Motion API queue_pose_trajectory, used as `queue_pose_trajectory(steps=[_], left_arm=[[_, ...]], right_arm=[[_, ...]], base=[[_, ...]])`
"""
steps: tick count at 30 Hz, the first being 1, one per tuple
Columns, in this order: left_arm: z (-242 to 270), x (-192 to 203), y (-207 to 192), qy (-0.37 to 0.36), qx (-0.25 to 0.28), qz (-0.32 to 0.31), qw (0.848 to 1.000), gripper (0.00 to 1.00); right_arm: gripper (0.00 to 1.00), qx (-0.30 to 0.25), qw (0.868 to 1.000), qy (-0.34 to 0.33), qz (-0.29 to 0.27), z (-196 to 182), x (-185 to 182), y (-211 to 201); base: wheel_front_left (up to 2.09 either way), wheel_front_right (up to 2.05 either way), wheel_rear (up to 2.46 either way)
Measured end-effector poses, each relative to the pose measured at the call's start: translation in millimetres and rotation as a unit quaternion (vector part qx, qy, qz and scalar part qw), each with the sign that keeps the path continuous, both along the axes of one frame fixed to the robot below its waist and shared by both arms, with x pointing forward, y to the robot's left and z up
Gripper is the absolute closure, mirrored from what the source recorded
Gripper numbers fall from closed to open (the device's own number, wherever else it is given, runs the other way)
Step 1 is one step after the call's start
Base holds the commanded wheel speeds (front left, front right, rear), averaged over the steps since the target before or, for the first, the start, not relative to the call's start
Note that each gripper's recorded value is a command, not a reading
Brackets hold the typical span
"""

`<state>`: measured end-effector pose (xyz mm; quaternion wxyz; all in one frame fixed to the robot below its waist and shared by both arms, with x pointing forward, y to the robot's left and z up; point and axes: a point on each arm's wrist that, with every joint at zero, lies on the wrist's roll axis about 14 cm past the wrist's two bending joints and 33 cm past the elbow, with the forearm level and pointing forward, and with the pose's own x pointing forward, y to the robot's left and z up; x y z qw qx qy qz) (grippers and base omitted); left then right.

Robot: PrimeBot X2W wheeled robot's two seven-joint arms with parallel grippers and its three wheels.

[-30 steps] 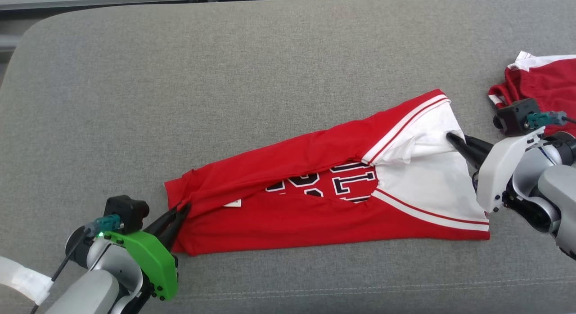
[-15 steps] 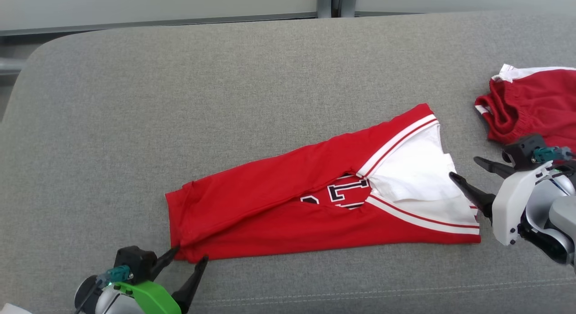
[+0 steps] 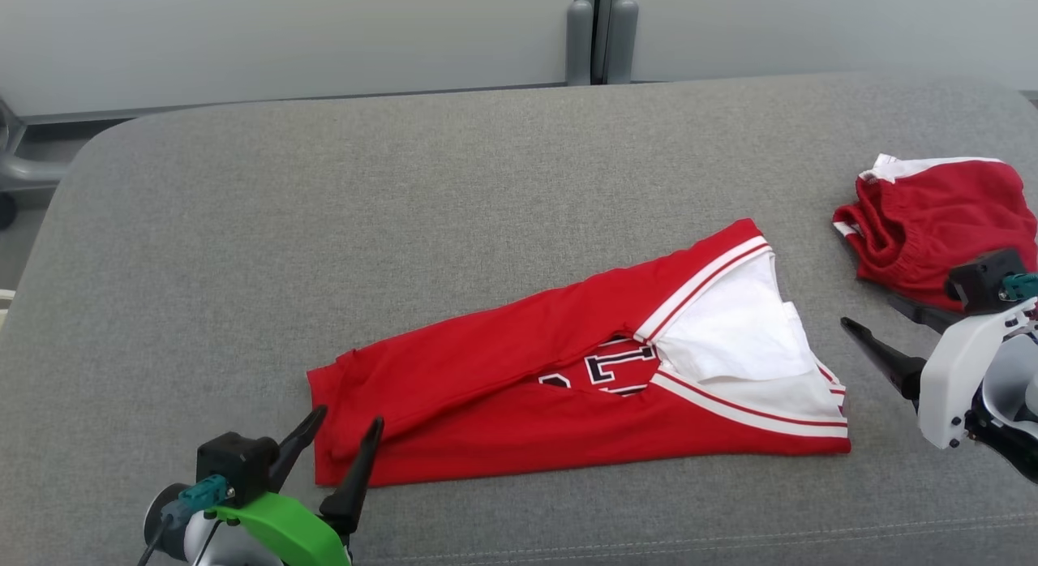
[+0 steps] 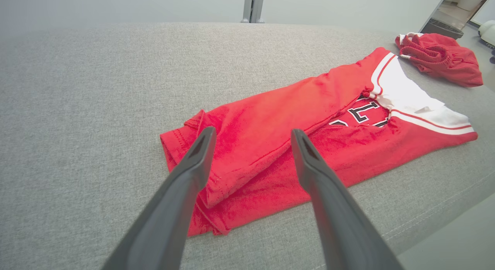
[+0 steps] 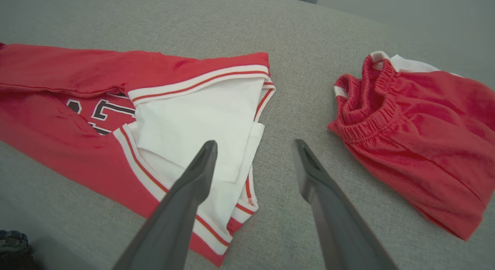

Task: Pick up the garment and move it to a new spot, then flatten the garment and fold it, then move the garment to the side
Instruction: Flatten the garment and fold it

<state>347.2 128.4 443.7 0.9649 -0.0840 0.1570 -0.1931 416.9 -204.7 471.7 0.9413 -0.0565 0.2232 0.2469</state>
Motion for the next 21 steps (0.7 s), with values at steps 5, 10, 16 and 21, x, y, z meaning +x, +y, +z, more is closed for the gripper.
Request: queue_pose_trajectory(steps=[5, 10, 16, 21], left_arm=[[28, 7, -4, -0.041, -0.019, 0.025, 0.999, 0.0], [53, 12, 13, -0.079, -0.041, 0.09, 0.992, 0.0], [66, 3, 37, -0.097, -0.061, 0.156, 0.981, 0.0], [69, -4, 50, -0.101, -0.063, 0.182, 0.976, 0.0]], right_arm=[[0.0, 0.01, 1.0, -0.014, -0.019, 14, 5, -2], [0.0, 0.033, 0.997, 0.004, -0.065, 17, 21, -5], [0.0, 0.052, 0.99, 0.065, -0.112, -5, 38, 3], [0.0, 0.062, 0.984, 0.107, -0.132, -26, 48, 17]], base=[[0.0, 0.0, 0.0], [0.0, 0.0, 0.0], [0.0, 0.0, 0.0], [0.0, 0.0, 0.0]])
